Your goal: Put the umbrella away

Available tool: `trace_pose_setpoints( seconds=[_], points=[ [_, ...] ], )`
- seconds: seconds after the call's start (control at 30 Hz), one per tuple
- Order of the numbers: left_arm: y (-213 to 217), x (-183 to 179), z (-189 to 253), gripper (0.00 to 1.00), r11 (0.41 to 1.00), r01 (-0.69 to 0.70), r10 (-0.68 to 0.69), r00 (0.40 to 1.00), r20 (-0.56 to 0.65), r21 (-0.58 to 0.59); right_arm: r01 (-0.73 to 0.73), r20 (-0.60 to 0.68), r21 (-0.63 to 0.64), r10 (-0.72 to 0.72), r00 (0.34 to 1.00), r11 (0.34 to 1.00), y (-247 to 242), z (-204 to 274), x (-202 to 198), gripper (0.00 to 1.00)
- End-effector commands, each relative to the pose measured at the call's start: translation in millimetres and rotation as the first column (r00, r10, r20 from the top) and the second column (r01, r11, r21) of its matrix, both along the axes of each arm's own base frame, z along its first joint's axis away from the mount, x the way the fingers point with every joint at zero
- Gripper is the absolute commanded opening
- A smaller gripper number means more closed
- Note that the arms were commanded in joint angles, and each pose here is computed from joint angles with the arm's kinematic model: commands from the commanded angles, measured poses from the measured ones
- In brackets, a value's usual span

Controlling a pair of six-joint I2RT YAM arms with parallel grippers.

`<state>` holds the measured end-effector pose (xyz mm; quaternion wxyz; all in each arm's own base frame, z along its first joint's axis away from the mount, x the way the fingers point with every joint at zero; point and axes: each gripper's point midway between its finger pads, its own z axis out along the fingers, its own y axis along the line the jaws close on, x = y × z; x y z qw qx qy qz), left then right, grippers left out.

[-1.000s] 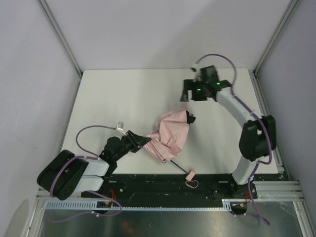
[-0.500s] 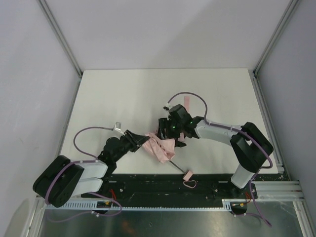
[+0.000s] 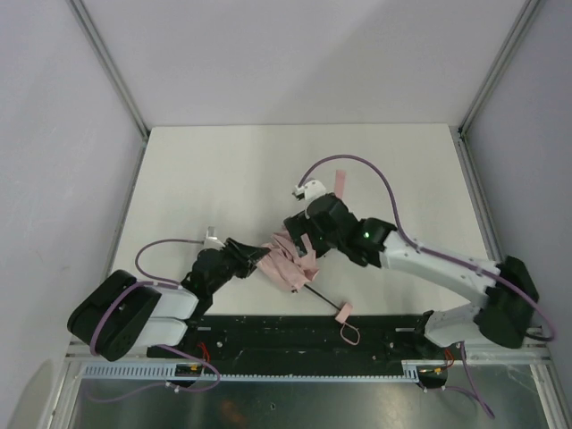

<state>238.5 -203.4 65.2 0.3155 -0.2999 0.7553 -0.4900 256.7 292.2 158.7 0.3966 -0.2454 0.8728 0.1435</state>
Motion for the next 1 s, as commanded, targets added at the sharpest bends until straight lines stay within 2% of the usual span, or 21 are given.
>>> trace_pose_setpoints(
  seconds=[0.0, 0.13, 0.23, 0.33, 0.43, 0.5, 0.57, 0.67, 0.73, 0.8, 0.83, 0.9, 0.97],
  points=[
    [18, -31, -44, 0.0, 0.999, -0.03, 0.036, 0.983, -0.179, 0.039, -0.136, 0.223, -0.118, 0.159, 0.962, 0.984, 18, 52, -43, 0.97],
    [17, -33, -55, 0.0, 0.995, -0.017, 0.045, 0.955, -0.294, 0.095, -0.264, 0.252, -0.196, 0.309, 0.917, 0.944, 62, 29, -81, 0.93],
    [23, -34, -61, 0.0, 0.986, -0.024, 0.084, 0.926, -0.368, 0.165, -0.292, 0.225, -0.242, 0.346, 0.911, 0.925, 81, -2, -82, 0.9],
    [26, -34, -59, 0.0, 0.979, -0.029, 0.108, 0.91, -0.401, 0.2, -0.321, 0.206, -0.316, 0.394, 0.896, 0.893, 94, -37, -81, 0.86],
    [28, -34, -58, 0.0, 0.976, -0.032, 0.126, 0.889, -0.44, 0.215, -0.361, 0.189, -0.338, 0.438, 0.879, 0.869, 105, -62, -86, 0.85],
    [27, -33, -55, 0.0, 0.978, -0.038, 0.129, 0.88, -0.458, 0.203, -0.353, 0.189, -0.365, 0.44, 0.878, 0.861, 107, -79, -84, 0.84],
    [27, -32, -54, 0.0, 0.981, -0.054, 0.138, 0.871, -0.471, 0.188, -0.285, 0.219, -0.418, 0.4, 0.89, 0.863, 101, -92, -72, 0.82],
    [28, -31, -52, 0.0, 0.982, -0.072, 0.151, 0.86, -0.487, 0.177, -0.185, 0.272, -0.49, 0.352, 0.896, 0.852, 87, -106, -53, 0.75],
    [28, -30, -50, 0.0, 0.983, -0.083, 0.154, 0.854, -0.496, 0.163, -0.175, 0.271, -0.503, 0.346, 0.898, 0.847, 83, -115, -46, 0.7],
    [28, -29, -47, 0.0, 0.984, -0.091, 0.156, 0.851, -0.501, 0.152, -0.189, 0.25, -0.513, 0.356, 0.9, 0.838, 80, -125, -41, 0.63],
    [28, -28, -46, 0.0, 0.984, -0.097, 0.158, 0.849, -0.504, 0.147, -0.204, 0.228, -0.518, 0.365, 0.903, 0.83, 79, -133, -40, 0.56],
    [29, -27, -44, 0.0, 0.984, -0.113, 0.167, 0.845, -0.509, 0.135, -0.245, 0.179, -0.516, 0.382, 0.907, 0.821, 76, -147, -40, 0.36],
    [31, -24, -41, 0.0, 0.983, -0.132, 0.178, 0.846, -0.502, 0.126, -0.3, 0.116, -0.497, 0.405, 0.907, 0.814, 74, -161, -42, 0.21]
  ],
)
